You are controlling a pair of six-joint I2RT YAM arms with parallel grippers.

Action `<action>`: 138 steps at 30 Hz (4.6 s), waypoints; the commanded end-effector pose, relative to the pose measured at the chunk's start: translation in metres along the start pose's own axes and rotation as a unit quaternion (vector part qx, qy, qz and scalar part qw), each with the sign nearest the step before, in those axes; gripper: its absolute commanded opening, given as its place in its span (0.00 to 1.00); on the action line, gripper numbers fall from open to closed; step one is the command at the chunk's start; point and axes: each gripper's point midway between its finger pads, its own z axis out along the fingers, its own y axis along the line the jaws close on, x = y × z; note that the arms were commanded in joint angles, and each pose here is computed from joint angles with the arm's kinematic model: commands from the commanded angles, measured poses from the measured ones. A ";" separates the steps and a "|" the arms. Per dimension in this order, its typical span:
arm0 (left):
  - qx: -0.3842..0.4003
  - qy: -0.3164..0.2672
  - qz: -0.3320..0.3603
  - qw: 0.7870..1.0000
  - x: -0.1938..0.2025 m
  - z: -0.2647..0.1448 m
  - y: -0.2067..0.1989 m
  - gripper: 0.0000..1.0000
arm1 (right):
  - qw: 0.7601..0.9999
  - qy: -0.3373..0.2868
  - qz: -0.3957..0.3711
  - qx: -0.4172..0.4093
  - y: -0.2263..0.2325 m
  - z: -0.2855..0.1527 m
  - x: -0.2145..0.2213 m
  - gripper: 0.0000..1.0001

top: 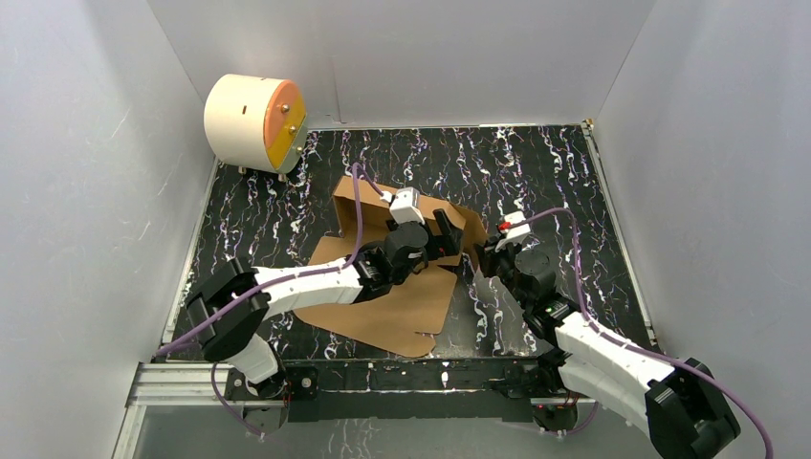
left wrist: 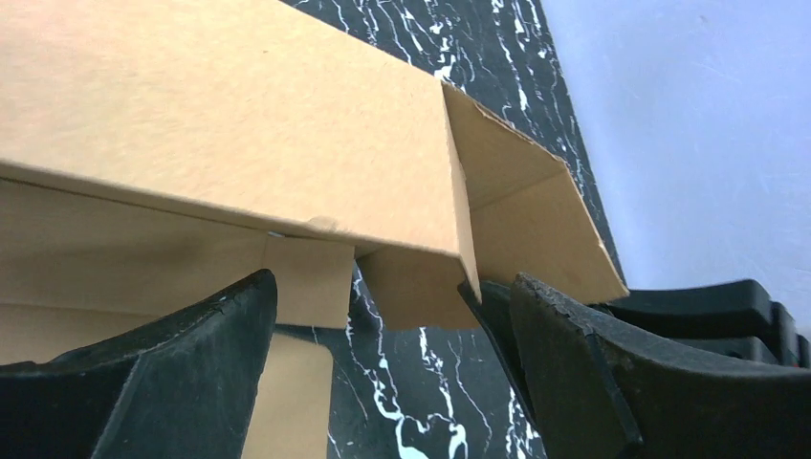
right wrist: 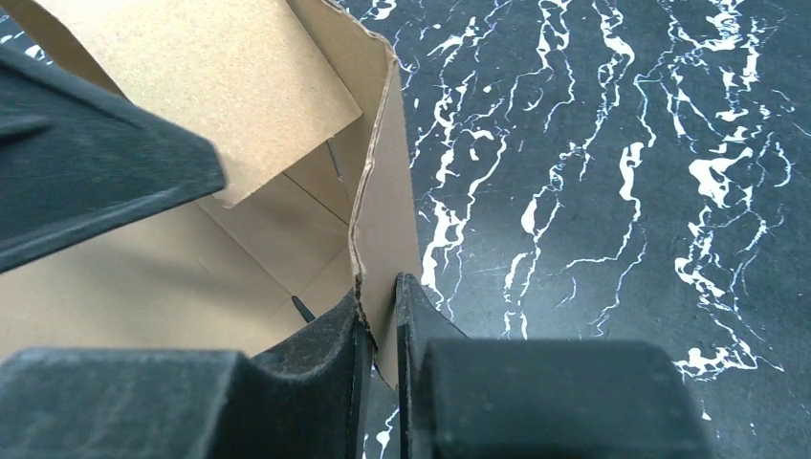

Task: Fold the paper box

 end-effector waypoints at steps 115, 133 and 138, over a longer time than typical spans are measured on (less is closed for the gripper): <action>-0.117 -0.103 0.227 0.961 0.037 -0.003 0.141 0.79 | 0.985 -0.020 -0.045 -0.167 0.055 0.002 0.003 0.07; -0.116 -0.045 0.148 0.981 0.066 0.003 0.171 0.68 | 0.977 0.026 -0.010 -0.210 0.077 0.004 0.006 0.07; -0.102 -0.038 0.141 0.984 0.069 0.003 0.166 0.67 | 0.984 0.030 0.000 -0.177 0.080 0.006 -0.004 0.07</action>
